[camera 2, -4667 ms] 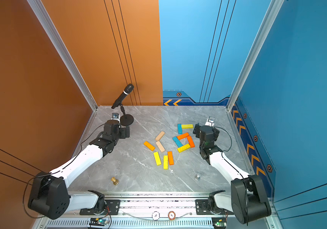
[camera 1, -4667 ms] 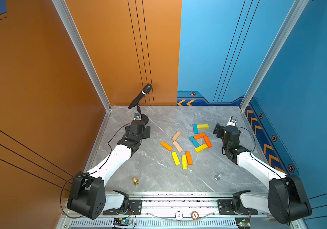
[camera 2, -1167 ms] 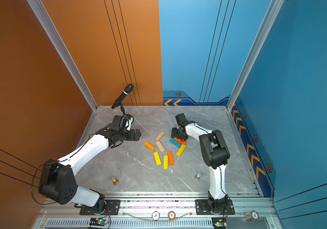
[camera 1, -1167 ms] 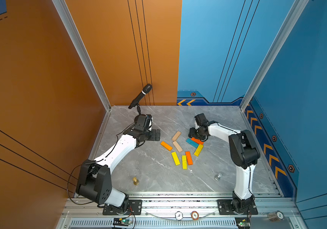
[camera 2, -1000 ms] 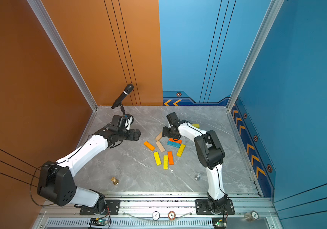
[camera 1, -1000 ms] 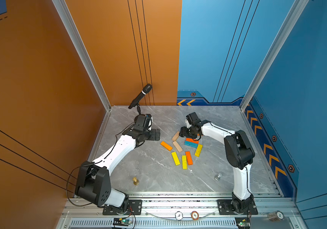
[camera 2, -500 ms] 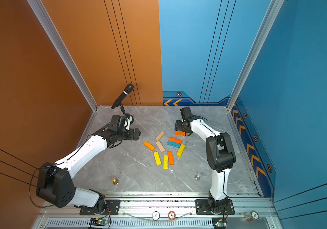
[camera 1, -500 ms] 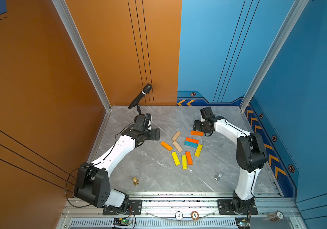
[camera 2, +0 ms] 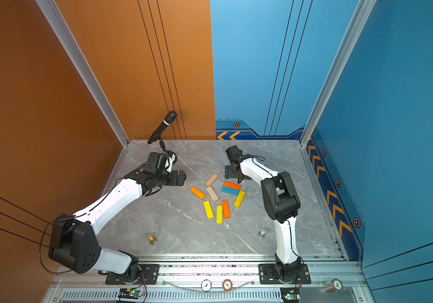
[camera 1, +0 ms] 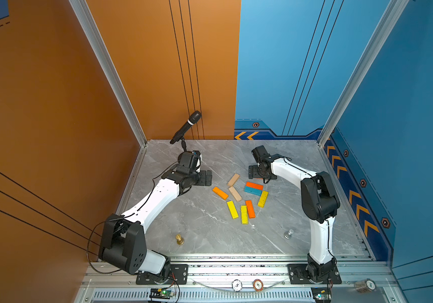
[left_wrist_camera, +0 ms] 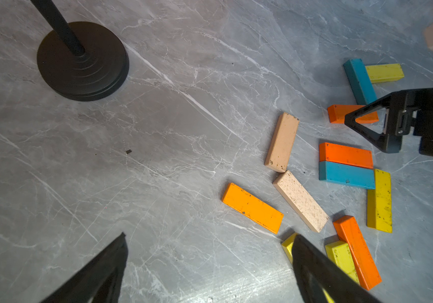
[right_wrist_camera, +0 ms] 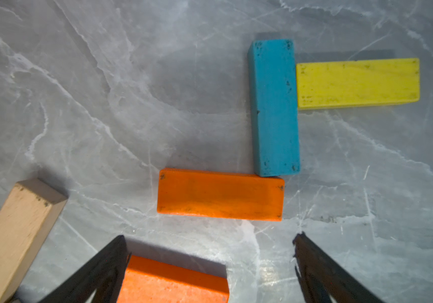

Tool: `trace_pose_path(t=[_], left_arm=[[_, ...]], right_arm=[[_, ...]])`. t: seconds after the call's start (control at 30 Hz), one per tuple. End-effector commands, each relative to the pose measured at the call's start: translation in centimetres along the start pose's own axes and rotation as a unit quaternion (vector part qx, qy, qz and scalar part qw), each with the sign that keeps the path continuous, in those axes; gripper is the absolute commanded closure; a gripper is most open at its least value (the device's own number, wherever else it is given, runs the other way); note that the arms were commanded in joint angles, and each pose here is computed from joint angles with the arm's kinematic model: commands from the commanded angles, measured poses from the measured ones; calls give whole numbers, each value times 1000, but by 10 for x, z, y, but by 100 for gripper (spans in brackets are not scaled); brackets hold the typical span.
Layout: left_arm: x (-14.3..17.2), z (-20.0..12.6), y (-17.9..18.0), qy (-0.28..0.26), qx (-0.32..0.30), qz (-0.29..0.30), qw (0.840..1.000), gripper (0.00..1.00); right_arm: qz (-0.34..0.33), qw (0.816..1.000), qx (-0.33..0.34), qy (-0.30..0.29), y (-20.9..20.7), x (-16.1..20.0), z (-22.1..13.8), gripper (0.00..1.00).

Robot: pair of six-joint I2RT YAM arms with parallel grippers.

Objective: Assemble the number 6 with building blocks
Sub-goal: Move the building block to the center of the board.

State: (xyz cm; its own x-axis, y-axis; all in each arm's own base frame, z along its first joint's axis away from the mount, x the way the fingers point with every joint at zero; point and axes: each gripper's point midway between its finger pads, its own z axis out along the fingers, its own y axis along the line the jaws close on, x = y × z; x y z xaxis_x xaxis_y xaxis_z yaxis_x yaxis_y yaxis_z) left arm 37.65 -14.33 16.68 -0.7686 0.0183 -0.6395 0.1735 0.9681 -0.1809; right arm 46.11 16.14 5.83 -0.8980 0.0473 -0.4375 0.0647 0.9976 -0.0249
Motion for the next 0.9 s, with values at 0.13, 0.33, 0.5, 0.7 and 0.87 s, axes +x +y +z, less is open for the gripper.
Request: trace_pose_path(t=[0.13, 0.33, 0.5, 0.7, 0.87], left_arm=[[-2, -2, -5, 3, 10, 1, 1000, 2], [-2, -1, -5, 4, 9, 1, 1000, 2], [-2, 0, -5, 5, 9, 2, 1000, 2], [-1, 0, -4, 5, 7, 3, 1000, 2], [-1, 0, -4, 6, 6, 3, 1000, 2]], right_arm=[[22, 999, 20, 25, -8, 4, 21, 1], [33, 999, 16, 35, -11, 5, 32, 1], [37, 999, 10, 37, -11, 7, 37, 2], [33, 999, -12, 42, -8, 10, 30, 15], [39, 998, -11, 39, -19, 22, 7, 20]])
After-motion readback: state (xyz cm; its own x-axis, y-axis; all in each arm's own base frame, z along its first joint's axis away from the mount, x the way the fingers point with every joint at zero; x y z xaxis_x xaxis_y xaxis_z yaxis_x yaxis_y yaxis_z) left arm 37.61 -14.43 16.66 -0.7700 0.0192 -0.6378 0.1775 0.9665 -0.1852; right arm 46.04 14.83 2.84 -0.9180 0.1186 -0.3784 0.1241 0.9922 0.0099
